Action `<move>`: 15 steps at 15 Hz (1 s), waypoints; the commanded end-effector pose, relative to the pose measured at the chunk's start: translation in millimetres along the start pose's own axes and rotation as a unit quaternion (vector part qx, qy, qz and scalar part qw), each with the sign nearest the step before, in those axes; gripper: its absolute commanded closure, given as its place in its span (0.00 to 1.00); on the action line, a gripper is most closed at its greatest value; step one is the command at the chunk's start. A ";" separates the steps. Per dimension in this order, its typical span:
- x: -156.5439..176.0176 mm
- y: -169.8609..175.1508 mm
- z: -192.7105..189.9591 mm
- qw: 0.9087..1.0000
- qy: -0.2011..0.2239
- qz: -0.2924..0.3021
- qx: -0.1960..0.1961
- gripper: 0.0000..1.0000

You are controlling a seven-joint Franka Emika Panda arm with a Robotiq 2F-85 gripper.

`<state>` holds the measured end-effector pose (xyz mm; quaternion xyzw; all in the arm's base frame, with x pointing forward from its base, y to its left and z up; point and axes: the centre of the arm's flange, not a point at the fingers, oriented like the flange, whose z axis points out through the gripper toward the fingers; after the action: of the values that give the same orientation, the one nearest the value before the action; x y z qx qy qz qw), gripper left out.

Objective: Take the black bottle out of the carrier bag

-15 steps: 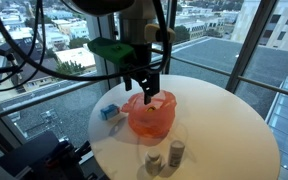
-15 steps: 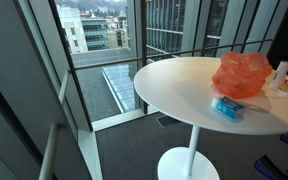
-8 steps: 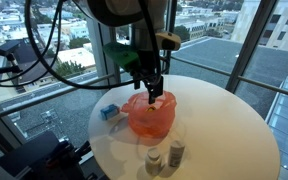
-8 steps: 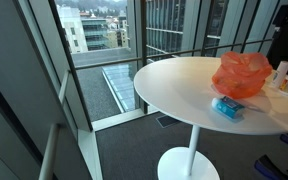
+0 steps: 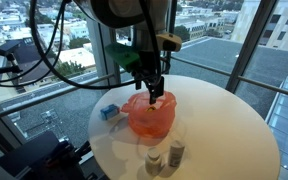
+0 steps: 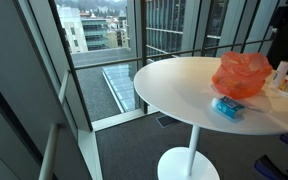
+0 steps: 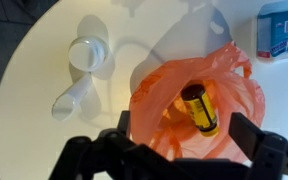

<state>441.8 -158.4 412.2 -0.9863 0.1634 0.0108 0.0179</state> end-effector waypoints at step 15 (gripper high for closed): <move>49.6 -37.4 39.6 1.000 0.009 -0.014 0.013 0.00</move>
<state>481.0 -139.1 375.9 -0.9881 0.1520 0.0073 0.0226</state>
